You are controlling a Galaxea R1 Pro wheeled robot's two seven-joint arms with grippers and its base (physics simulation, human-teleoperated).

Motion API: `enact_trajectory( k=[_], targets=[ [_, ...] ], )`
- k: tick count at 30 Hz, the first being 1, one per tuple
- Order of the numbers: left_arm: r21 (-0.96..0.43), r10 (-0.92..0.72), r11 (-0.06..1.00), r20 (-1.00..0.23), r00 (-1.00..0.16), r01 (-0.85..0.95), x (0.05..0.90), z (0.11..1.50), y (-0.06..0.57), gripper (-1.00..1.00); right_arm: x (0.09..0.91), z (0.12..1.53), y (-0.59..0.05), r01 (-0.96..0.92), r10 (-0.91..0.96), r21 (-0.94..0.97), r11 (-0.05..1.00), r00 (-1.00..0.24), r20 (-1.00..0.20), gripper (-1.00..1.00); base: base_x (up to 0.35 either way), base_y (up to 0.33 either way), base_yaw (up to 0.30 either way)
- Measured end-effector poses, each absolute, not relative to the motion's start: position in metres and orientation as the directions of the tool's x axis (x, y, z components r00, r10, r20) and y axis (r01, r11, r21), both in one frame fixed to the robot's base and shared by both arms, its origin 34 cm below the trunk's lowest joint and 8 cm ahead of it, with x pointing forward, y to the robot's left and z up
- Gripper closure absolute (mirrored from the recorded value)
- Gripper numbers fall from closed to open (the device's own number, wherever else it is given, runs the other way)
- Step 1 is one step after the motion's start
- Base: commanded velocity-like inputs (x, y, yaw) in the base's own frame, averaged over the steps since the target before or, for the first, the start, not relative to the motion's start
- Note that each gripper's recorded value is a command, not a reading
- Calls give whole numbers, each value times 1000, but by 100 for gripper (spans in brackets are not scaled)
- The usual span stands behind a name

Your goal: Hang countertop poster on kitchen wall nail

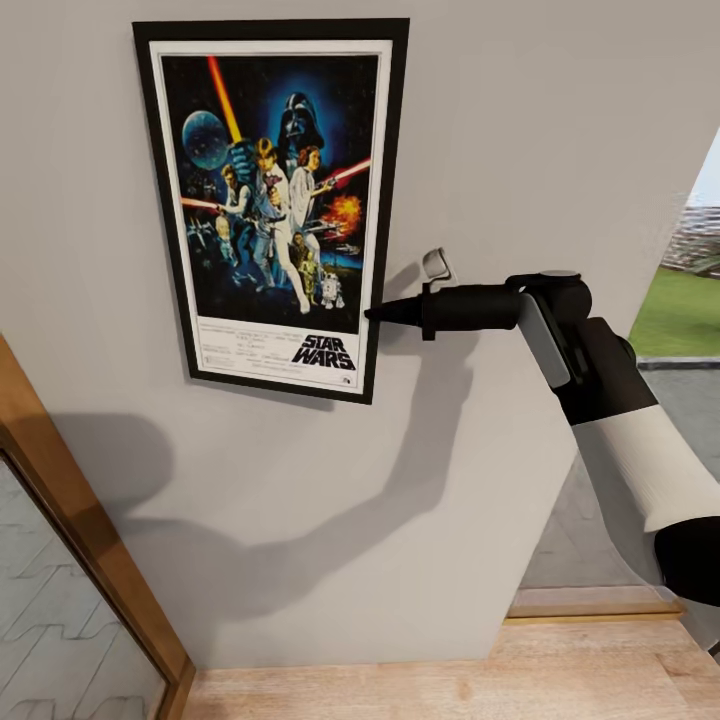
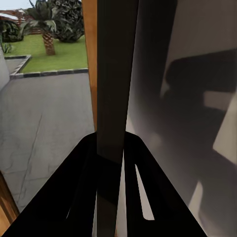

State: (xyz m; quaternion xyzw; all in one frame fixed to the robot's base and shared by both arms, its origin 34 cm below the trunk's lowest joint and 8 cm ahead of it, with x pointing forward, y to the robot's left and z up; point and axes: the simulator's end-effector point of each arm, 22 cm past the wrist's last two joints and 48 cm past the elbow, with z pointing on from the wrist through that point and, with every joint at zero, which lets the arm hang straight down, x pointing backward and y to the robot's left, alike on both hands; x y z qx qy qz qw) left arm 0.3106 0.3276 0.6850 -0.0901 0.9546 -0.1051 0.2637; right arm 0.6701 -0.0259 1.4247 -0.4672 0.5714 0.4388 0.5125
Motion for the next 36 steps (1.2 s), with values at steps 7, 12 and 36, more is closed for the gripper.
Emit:
enact_trajectory(
  k=[7, 12, 36],
  targets=[
    [-248, -227, 962, -485, -845, -116, 311, 685, 328, -100, 670, 1425, -26, -984, -84, 23, 176, -38, -996, 100, 0, 0, 0],
    [-248, -227, 962, -485, -845, -117, 311, 685, 328, -100, 670, 1424, -26, -984, -85, 23, 177, -38, -996, 100, 0, 0, 0],
    [-248, -227, 962, -486, -844, -116, 311, 685, 328, -100, 669, 1424, -25, -984, -86, 22, 175, -37, -996, 100, 19, -32, 0]
  ],
)
